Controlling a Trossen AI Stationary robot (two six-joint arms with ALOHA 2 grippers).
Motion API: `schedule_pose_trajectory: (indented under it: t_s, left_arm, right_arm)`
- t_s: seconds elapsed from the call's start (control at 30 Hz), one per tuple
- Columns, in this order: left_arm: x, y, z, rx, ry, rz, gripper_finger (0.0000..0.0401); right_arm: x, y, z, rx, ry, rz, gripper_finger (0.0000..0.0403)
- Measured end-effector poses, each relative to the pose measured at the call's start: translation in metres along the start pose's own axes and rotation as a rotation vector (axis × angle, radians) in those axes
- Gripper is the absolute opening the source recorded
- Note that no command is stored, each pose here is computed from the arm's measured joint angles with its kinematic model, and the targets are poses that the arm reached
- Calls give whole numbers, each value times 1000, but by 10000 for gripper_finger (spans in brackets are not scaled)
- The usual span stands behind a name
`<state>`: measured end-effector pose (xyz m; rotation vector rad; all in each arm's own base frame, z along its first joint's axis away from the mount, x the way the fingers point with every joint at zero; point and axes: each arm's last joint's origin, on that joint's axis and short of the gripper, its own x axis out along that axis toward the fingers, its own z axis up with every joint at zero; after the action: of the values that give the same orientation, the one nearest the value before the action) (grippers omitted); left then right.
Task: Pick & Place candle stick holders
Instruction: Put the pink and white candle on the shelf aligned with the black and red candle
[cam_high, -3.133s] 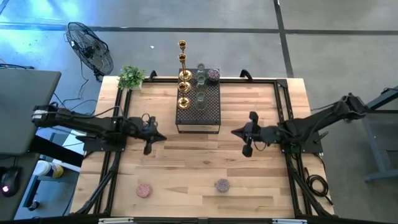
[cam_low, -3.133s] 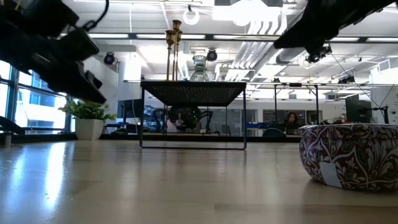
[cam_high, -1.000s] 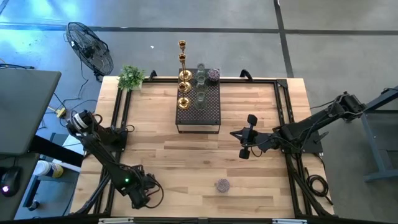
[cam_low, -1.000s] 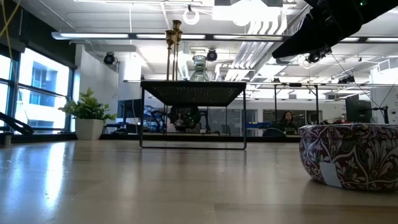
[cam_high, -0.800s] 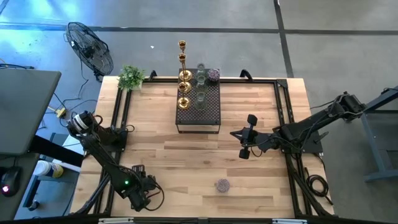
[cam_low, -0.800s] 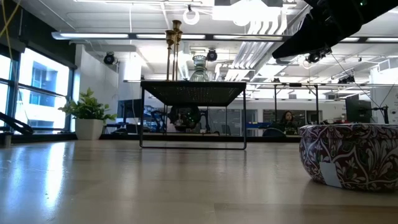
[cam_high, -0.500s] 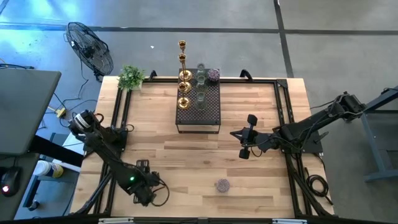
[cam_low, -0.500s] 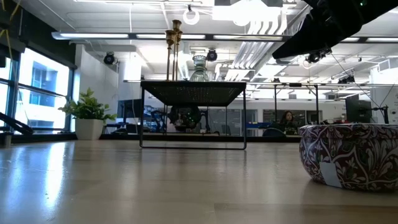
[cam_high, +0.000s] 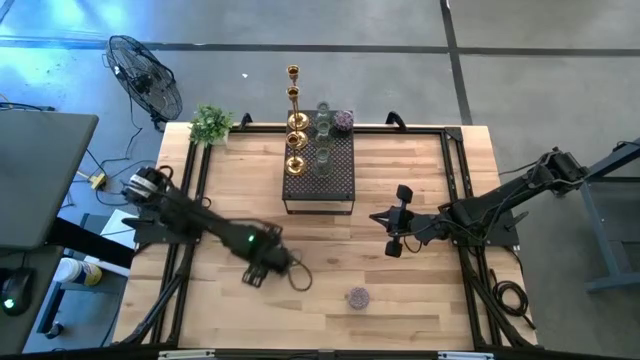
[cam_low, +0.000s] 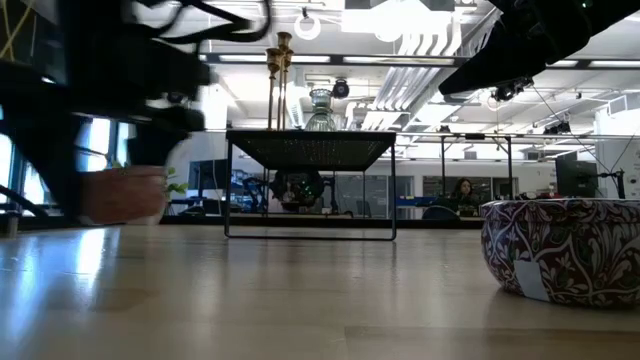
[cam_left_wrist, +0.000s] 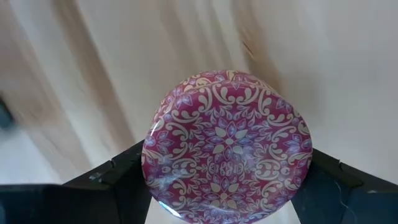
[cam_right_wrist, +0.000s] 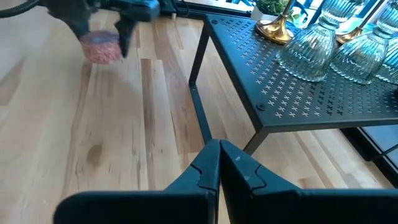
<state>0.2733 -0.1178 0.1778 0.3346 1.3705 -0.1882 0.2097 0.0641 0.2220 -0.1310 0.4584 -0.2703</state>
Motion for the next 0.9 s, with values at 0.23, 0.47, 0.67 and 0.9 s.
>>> schedule_pose_trajectory:
  t_s: [0.23,0.47,0.67,0.9]
  left_arm:
    - [4,39,12,130,-115,-7,285]
    - [7,63,19,180,-193,26,285]
    - [8,74,19,201,-214,28,285]
    - [10,63,37,187,-366,21,285]
  right_arm:
    - [0,0,0,3,1,10,1]
    - [0,1,0,21,3,23,1]
    - [0,0,1,30,-1,22,2]
    - [2,-2,2,56,-8,39,2]
